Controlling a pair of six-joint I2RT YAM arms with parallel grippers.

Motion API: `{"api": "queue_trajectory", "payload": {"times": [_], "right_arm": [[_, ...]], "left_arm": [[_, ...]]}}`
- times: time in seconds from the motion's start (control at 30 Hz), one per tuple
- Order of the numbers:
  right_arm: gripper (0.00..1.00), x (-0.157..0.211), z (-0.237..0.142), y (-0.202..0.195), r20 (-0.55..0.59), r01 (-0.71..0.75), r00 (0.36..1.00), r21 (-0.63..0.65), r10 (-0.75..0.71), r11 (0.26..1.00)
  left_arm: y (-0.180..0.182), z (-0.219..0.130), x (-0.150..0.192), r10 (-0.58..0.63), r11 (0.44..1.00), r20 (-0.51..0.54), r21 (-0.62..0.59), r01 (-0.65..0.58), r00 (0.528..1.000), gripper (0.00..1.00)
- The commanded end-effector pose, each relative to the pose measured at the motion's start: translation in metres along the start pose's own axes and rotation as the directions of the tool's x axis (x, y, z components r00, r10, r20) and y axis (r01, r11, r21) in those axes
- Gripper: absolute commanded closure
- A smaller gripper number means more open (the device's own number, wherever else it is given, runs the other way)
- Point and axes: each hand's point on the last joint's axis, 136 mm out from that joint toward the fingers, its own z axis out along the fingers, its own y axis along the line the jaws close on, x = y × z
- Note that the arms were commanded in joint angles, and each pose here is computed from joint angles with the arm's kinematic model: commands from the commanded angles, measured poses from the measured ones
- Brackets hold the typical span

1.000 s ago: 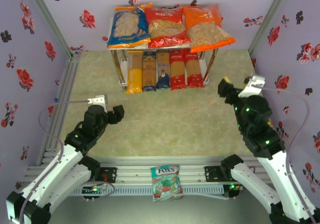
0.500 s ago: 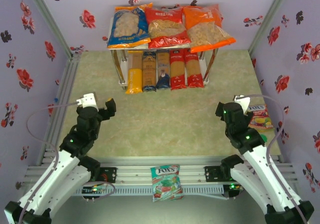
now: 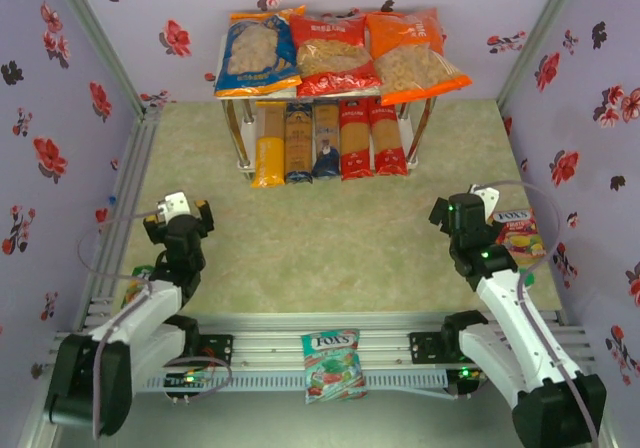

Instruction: Place and organize the pasta boxes and bags onto the shelf

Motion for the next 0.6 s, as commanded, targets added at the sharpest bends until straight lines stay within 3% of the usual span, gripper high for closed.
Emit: {"api": "queue_trajectory", "payload": {"times": [0.0,0.2,0.37,0.57], "right_arm": [[0.01,-0.002,0.005,0.003,0.016,-0.033,0.999,-0.023,0.034,0.999],[0.01,-0.013,0.009,0.000,0.060,-0.033,0.998,-0.016,0.034,0.999],[0.01,-0.020,0.012,-0.009,0.111,-0.028,0.994,0.028,0.025,0.999],[0.01,-0.027,0.020,-0.010,0.162,-0.056,0.985,0.027,0.051,0.998]], "left_arm": [[0.000,0.012,-0.023,-0.022,1.000,0.128,-0.005,0.023,0.992,0.00],[-0.013,0.030,-0.011,0.023,1.000,0.190,0.004,-0.024,0.982,0.00],[-0.038,0.046,-0.001,0.114,0.990,0.143,0.065,-0.124,0.983,0.00],[-0.043,0.040,0.004,0.102,0.984,0.162,0.125,-0.123,0.982,0.00]]}}
